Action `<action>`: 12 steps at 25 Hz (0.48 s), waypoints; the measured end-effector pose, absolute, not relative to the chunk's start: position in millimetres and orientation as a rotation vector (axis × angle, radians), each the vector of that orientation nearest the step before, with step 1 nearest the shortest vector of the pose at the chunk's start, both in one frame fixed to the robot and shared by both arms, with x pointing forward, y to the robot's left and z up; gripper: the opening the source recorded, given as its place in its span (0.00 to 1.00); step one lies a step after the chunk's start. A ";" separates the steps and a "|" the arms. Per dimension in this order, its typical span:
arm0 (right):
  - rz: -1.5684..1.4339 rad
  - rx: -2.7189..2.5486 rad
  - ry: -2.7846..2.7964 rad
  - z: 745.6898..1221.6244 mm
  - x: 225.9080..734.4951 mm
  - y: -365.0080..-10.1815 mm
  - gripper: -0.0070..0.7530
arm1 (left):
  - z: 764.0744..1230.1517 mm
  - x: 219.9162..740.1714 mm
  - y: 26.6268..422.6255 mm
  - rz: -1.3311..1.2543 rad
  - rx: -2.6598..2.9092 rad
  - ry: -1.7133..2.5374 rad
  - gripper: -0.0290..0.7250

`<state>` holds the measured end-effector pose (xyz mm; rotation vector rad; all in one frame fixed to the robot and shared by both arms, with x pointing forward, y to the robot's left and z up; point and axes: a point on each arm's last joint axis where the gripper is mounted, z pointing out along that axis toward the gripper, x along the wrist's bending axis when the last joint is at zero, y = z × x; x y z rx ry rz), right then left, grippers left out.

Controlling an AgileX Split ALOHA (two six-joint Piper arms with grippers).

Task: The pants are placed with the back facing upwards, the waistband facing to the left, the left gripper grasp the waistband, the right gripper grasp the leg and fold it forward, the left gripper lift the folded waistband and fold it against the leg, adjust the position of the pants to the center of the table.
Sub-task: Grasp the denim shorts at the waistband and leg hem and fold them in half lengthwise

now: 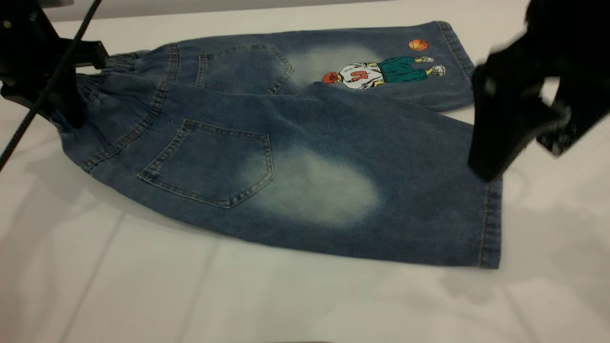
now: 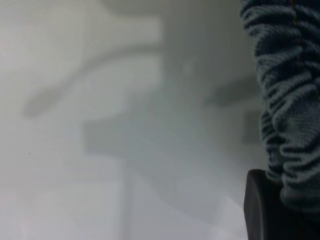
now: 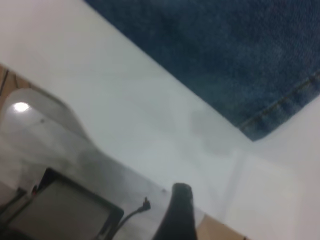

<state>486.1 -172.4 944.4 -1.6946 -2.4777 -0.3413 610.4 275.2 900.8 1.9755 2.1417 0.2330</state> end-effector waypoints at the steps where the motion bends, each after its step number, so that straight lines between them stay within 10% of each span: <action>1: -0.339 -1.711 -2.469 937.7 484.8 -173.3 0.78 | 900.8 610.4 275.2 0.233 1.976 2.142 0.15; 12: -0.260 -1.813 -2.458 867.0 482.3 -180.9 0.78 | 900.7 610.2 275.3 0.231 1.977 2.143 0.15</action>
